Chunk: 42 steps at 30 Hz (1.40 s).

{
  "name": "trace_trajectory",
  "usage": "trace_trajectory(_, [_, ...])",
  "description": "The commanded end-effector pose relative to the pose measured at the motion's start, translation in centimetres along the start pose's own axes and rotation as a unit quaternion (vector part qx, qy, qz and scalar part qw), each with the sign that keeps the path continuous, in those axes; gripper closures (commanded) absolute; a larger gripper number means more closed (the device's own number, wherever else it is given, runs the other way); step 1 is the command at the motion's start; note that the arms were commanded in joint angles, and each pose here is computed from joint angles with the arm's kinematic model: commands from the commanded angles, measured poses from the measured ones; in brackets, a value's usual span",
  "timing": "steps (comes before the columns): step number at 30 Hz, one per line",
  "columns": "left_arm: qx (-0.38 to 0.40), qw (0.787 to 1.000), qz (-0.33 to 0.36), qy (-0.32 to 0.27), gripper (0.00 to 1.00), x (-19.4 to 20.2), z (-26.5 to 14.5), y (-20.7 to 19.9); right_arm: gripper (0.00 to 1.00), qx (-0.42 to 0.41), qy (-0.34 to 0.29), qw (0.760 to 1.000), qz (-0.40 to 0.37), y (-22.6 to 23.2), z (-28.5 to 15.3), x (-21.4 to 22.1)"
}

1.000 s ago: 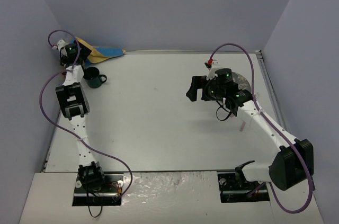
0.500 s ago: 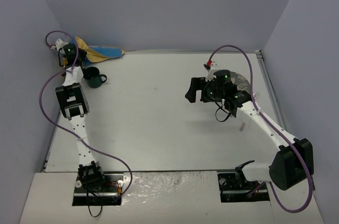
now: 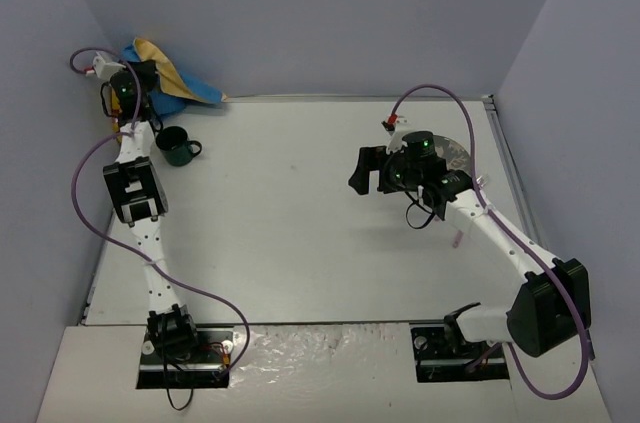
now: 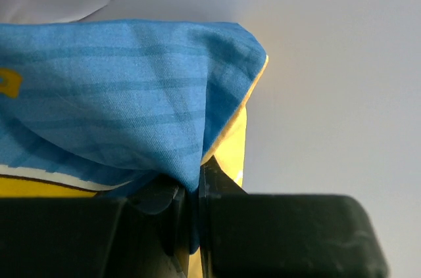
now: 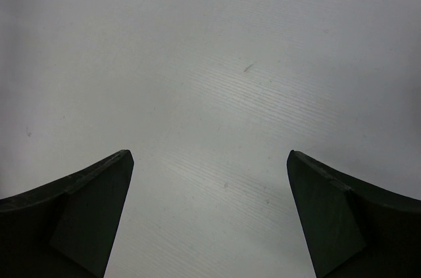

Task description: Set the dinner table for one person

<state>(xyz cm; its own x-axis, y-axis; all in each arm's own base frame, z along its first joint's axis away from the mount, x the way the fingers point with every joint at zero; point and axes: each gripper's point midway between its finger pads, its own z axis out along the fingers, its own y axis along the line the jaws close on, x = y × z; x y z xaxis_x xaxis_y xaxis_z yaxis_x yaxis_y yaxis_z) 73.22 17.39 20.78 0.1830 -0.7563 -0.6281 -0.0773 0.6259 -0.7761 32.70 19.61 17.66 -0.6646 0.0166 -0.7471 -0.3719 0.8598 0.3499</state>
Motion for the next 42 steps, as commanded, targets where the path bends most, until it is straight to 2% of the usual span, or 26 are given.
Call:
trace_trajectory(1, [0.202, 0.974, -0.032, -0.093, 1.00, -10.0, -3.5, -17.1, 0.00, -0.036, -0.061, 0.997, -0.038, 2.3, -1.4, -4.3])
trace_trajectory(6, [0.256, 0.964, -0.046, -0.055, 1.00, -8.2, -5.8, -23.2, 0.00, -0.042, -0.078, 0.995, -0.050, 2.7, -2.7, -4.7])
trace_trajectory(8, [0.291, 0.954, -0.056, -0.050, 1.00, -7.7, -7.5, -26.6, 0.00, -0.046, -0.087, 0.994, -0.057, 3.0, -3.5, -5.0])
trace_trajectory(15, [0.351, 0.934, -0.058, 0.001, 1.00, -5.1, -12.4, -34.3, 0.00, -0.055, -0.123, 0.988, -0.080, 3.7, -6.6, -5.6])
trace_trajectory(16, [0.349, 0.935, -0.064, 0.011, 1.00, -3.9, -12.3, -34.0, 0.00, -0.055, -0.127, 0.987, -0.081, 3.8, -7.0, -5.6])
trace_trajectory(22, [0.426, 0.897, -0.109, 0.050, 1.00, -2.0, -19.9, -41.8, 0.00, -0.064, -0.148, 0.982, -0.096, 4.5, -10.2, -5.2])
trace_trajectory(23, [0.424, 0.896, -0.114, 0.062, 1.00, -0.6, -20.1, -41.7, 0.00, -0.065, -0.155, 0.981, -0.098, 4.6, -10.6, -5.3])
trace_trajectory(27, [0.434, 0.884, -0.120, 0.122, 1.00, 3.3, -25.8, -43.3, 0.00, -0.058, -0.162, 0.980, -0.102, 4.5, -12.5, -4.7])
trace_trajectory(30, [0.449, 0.867, -0.118, 0.182, 1.00, 6.6, -32.7, -44.3, 0.00, -0.057, -0.178, 0.977, -0.104, 4.6, -14.3, -4.5])
trace_trajectory(31, [0.452, 0.862, -0.111, 0.201, 1.00, 7.7, -34.2, -44.0, 0.00, -0.056, -0.179, 0.977, -0.102, 4.6, -14.6, -4.3])
trace_trajectory(33, [0.413, 0.864, -0.101, 0.271, 1.00, 12.5, -37.4, -40.0, 0.00, -0.055, -0.184, 0.977, -0.098, 4.5, -15.2, -4.0])
trace_trajectory(35, [0.411, 0.860, -0.087, 0.289, 1.00, 13.1, -41.1, -38.7, 0.00, -0.056, -0.185, 0.977, -0.093, 4.5, -15.5, -3.6])
trace_trajectory(38, [0.367, 0.863, -0.078, 0.338, 1.00, 15.3, -46.1, -33.2, 0.00, -0.063, -0.172, 0.979, -0.086, 4.5, -15.0, -2.6])
trace_trajectory(39, [0.356, 0.866, -0.074, 0.343, 1.00, 15.6, -46.3, -32.5, 0.00, -0.066, -0.170, 0.980, -0.083, 4.6, -15.0, -2.5])
trace_trajectory(42, [0.291, 0.885, -0.072, 0.356, 1.00, 16.0, -52.1, -25.8, 0.00, -0.080, -0.129, 0.986, -0.067, 4.5, -13.1, -0.8])
